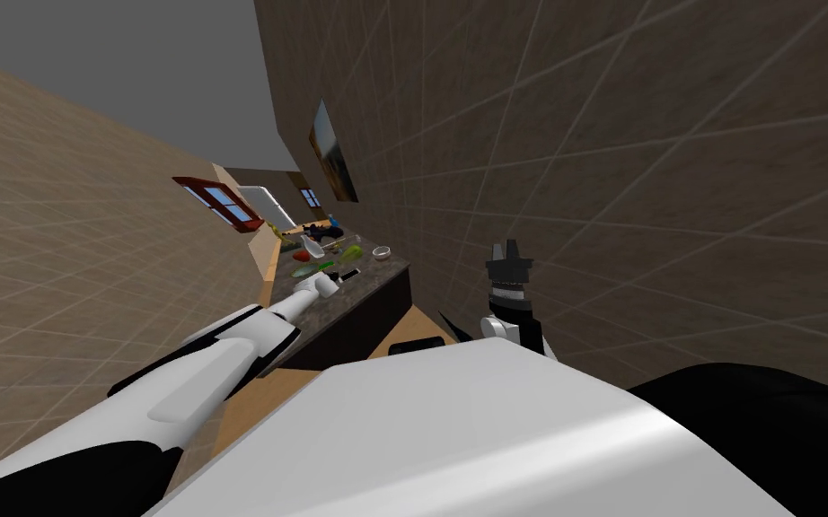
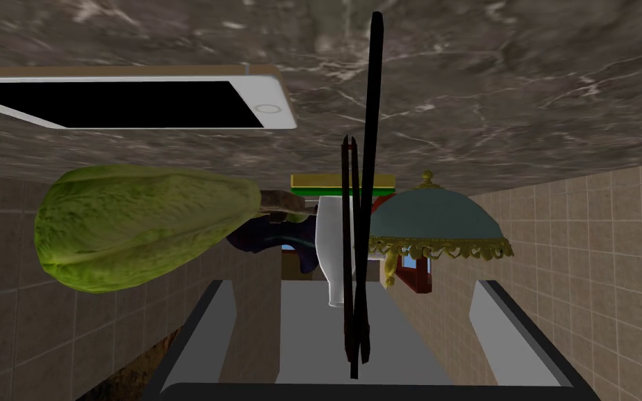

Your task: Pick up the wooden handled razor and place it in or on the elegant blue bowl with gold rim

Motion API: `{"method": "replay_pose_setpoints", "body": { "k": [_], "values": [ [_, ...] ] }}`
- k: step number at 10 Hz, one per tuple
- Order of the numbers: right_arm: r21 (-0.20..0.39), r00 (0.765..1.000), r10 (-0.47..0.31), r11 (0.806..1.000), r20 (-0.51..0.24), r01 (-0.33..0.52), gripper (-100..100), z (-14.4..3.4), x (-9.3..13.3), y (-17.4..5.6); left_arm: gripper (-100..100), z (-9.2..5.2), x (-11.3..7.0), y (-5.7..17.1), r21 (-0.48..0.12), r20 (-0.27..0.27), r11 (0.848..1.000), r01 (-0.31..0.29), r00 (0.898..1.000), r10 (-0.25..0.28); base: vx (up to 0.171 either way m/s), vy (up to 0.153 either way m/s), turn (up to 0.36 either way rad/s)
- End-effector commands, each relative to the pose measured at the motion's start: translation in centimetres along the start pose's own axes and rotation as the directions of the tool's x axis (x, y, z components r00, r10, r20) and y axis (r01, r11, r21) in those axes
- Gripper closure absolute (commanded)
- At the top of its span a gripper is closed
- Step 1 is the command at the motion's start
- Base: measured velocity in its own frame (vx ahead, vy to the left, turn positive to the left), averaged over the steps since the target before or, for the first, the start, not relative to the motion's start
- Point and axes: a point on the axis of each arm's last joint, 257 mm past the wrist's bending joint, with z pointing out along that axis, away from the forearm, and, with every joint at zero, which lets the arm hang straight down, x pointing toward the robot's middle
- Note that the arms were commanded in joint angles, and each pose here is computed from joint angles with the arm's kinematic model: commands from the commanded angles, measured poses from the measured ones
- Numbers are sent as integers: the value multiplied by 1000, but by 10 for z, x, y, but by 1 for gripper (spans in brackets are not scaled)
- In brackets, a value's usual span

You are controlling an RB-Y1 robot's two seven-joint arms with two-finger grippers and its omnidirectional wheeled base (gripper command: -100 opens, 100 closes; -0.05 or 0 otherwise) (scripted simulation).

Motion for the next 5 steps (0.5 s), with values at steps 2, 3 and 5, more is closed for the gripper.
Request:
{"method": "replay_pose_setpoints", "body": {
  "k": [2,3,5],
  "values": [
    [0,1000,0,1000,0,0,0,0,0,0,-100,3,3,19,-10,-8,1000,9,1000,-9,6,-13,-53],
    [0,1000,0,1000,0,0,0,0,0,0,-100,6,8,38,-21,-16,1000,6,1000,-6,43,-54,-149],
    [0,1000,0,1000,0,0,0,0,0,0,-100,9,9,58,-32,-19,999,20,1000,-21,42,-44,-55]
  ]
}}
